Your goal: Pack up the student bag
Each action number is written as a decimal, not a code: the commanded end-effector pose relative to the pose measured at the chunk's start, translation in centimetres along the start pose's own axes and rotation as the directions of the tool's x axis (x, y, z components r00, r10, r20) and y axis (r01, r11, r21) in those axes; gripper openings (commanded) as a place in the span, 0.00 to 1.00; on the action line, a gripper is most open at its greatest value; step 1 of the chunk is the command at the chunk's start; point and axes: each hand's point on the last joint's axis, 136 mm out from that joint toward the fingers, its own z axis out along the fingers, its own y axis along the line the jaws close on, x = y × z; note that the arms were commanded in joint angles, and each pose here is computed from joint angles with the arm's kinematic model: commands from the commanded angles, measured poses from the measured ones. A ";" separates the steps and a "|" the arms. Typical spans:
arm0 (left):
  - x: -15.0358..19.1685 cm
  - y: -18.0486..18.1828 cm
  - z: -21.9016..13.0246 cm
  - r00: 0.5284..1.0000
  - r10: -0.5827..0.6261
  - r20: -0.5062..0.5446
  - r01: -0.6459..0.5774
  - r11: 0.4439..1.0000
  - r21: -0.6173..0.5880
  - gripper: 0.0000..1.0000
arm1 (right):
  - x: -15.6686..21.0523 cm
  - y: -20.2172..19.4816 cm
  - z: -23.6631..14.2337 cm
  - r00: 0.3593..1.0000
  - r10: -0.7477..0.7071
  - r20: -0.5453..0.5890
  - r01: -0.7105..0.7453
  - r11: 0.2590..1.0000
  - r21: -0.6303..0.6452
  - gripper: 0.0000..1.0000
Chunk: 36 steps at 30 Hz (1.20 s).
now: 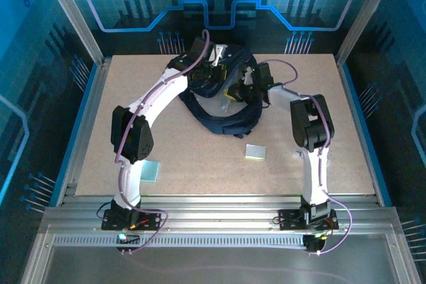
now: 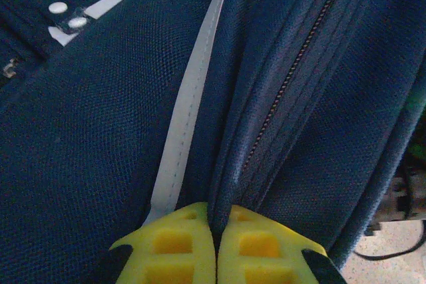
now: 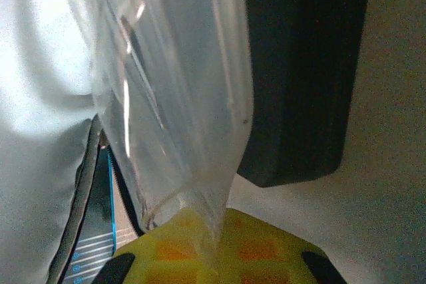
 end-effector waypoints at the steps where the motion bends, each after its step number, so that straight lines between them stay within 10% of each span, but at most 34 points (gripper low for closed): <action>1: -2.4 -5.3 -3.4 0.996 -0.004 0.090 -0.010 0.989 0.150 0.00 | -5.0 2.9 1.3 0.978 0.017 0.209 -0.006 0.999 -0.052 0.07; 13: -3.5 -7.9 -5.9 0.985 -0.058 0.164 0.016 0.968 0.250 0.00 | -0.5 -4.7 -0.4 0.920 0.267 0.288 -0.328 0.925 0.192 0.05; 19: -3.6 -10.3 -8.0 0.981 -0.041 0.187 -0.017 0.954 0.301 0.00 | -3.4 -2.9 0.9 0.922 0.265 0.283 -0.298 0.951 0.080 0.10; 30: -2.0 -9.1 -6.9 0.981 -0.079 0.175 0.034 0.967 0.251 0.00 | -3.8 -0.3 -1.2 0.935 0.224 0.276 -0.241 0.970 0.028 0.62; 36: -0.7 -7.4 -5.5 0.980 -0.104 0.167 0.072 0.979 0.189 0.00 | -0.4 -2.0 -6.6 0.943 0.205 0.262 -0.239 0.965 0.108 0.72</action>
